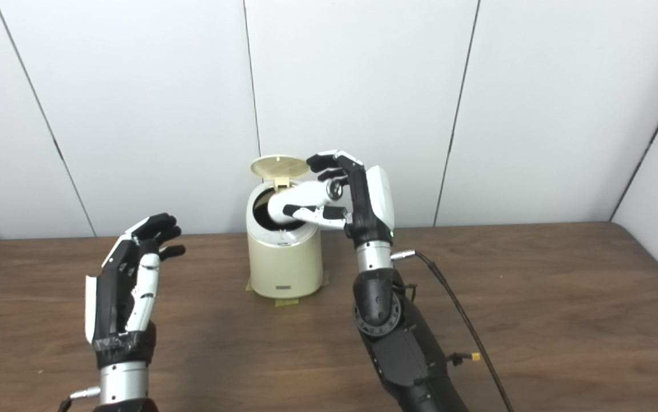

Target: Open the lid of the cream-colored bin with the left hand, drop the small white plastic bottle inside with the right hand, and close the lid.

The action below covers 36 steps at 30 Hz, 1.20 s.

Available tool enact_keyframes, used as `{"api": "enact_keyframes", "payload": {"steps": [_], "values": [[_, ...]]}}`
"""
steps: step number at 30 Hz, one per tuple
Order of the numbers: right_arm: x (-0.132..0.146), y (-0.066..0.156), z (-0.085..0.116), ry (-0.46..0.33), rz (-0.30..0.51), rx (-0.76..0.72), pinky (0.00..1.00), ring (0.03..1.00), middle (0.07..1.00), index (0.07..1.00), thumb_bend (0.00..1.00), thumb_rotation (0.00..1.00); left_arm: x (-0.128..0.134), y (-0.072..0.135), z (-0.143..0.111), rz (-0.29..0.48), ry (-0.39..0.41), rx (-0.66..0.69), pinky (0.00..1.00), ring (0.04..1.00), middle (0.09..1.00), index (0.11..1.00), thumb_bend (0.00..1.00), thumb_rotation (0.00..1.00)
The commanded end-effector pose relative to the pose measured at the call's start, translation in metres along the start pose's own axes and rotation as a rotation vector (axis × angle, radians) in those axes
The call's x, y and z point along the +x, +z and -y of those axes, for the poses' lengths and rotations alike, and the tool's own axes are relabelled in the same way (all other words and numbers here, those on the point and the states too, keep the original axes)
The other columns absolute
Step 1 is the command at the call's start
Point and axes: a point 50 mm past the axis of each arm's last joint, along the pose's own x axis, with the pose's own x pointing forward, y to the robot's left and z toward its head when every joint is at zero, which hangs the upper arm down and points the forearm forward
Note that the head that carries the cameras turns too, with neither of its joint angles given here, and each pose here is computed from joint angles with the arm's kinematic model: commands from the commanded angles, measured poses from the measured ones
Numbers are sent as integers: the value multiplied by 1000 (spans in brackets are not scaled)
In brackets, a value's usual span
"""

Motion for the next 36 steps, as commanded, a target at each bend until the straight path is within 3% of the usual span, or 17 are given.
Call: {"api": "enact_keyframes", "payload": {"steps": [1, 11, 21, 24, 28, 32, 36], "values": [[21, 22, 6, -10, 76, 10, 482, 578, 627, 644, 986, 234, 12, 13, 9, 81, -17, -26, 654, 746, 755, 734, 230, 532], [20, 23, 8, 59, 32, -11, 504, 600, 648, 664, 1000, 264, 12, 13, 10, 77, -14, -27, 664, 749, 757, 735, 232, 543], [18, 23, 9, 54, 37, -11, 509, 607, 661, 665, 986, 239, 12, 14, 9, 71, -8, -35, 661, 747, 754, 733, 232, 535], [15, 20, 10, -4, 74, 46, 479, 581, 641, 628, 966, 241, 11, 14, 8, 70, -6, -36, 660, 746, 754, 734, 237, 535], [6, 10, 12, -118, 170, 100, 480, 534, 593, 561, 849, 222, 11, 15, 7, 69, -7, -29, 656, 746, 755, 735, 236, 536], [-5, 10, 19, -221, 208, 113, 472, 512, 561, 599, 732, 336, 11, 15, 4, 70, -6, -32, 657, 746, 754, 733, 238, 533], [-17, 19, 33, -279, 217, 226, 434, 519, 567, 612, 618, 400, 12, 14, 0, 72, -9, -30, 663, 747, 753, 733, 234, 512]]}}
